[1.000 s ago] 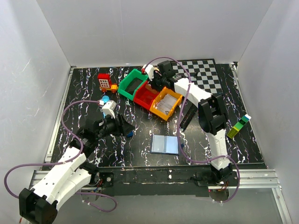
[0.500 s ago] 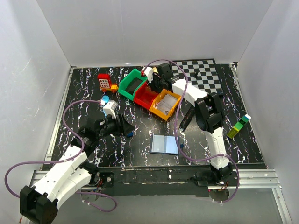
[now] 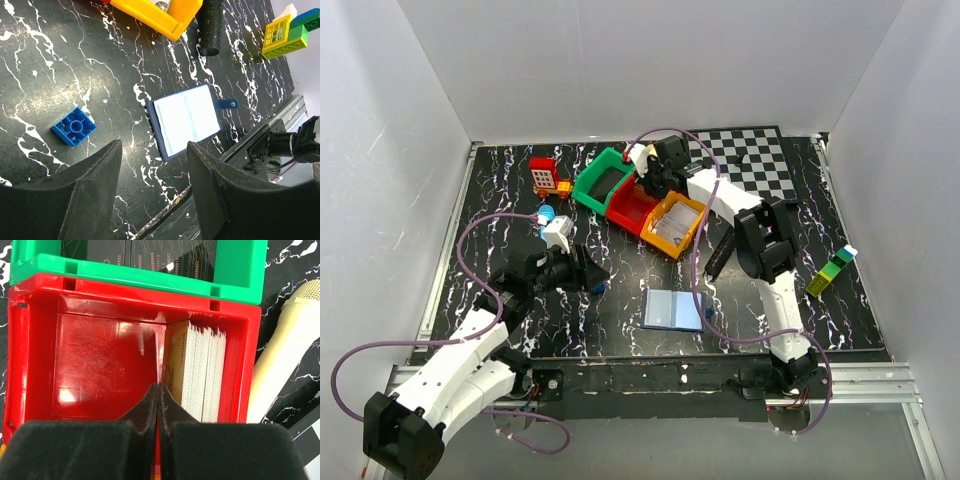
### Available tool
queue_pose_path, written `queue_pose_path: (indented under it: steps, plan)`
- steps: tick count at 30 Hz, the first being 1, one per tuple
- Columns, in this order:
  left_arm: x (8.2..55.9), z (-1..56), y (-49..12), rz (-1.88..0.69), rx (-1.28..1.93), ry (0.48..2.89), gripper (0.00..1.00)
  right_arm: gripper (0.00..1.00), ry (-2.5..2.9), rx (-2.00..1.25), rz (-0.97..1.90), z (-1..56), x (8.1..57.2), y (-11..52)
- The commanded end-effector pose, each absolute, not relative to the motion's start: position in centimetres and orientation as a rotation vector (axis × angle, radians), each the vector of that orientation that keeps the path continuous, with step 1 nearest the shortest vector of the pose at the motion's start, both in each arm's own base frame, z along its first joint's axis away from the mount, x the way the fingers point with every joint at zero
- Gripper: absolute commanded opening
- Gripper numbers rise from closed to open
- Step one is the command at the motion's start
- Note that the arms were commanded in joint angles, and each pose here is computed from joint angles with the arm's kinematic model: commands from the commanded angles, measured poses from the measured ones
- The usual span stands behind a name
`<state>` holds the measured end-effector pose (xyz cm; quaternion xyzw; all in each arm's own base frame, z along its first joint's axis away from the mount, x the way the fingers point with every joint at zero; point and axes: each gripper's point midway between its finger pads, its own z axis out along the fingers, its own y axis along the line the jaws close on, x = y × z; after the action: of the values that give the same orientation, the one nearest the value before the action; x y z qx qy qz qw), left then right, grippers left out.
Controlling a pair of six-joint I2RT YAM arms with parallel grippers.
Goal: Take the credit cards out of the card holder
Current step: Place the credit card in the storage box.
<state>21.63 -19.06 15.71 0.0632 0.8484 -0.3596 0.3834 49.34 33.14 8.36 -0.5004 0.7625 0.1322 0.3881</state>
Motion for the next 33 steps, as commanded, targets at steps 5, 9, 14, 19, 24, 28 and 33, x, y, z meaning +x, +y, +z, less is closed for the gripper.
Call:
queue_pose_path:
  steps: [5,9,14,19,24,28,33]
  plan:
    - [22.12,16.8,-19.06,-0.909,0.175,2.127,0.54,0.01,1.966,-1.251,0.288,8.63,50.3,32.43]
    - [22.15,16.7,-19.13,-0.91,0.178,2.131,0.54,0.01,1.969,-1.257,0.279,8.38,50.35,32.31]
    - [22.21,16.6,-19.18,-0.91,0.18,2.136,0.54,0.01,1.963,-1.27,0.279,8.41,50.35,32.36]
    - [22.18,16.64,-19.24,-0.914,0.181,2.135,0.54,0.01,1.956,-1.271,0.283,8.55,50.56,32.58]
    - [22.2,16.56,-19.23,-0.914,0.18,2.138,0.54,0.01,1.958,-1.274,0.283,8.5,50.76,32.69]
    - [22.27,16.5,-19.26,-0.912,0.182,2.139,0.54,0.01,1.959,-1.278,0.283,8.5,50.81,32.82]
    - [22.3,16.51,-19.33,-0.916,0.184,2.139,0.54,0.01,1.96,-1.282,0.277,8.46,50.87,32.86]
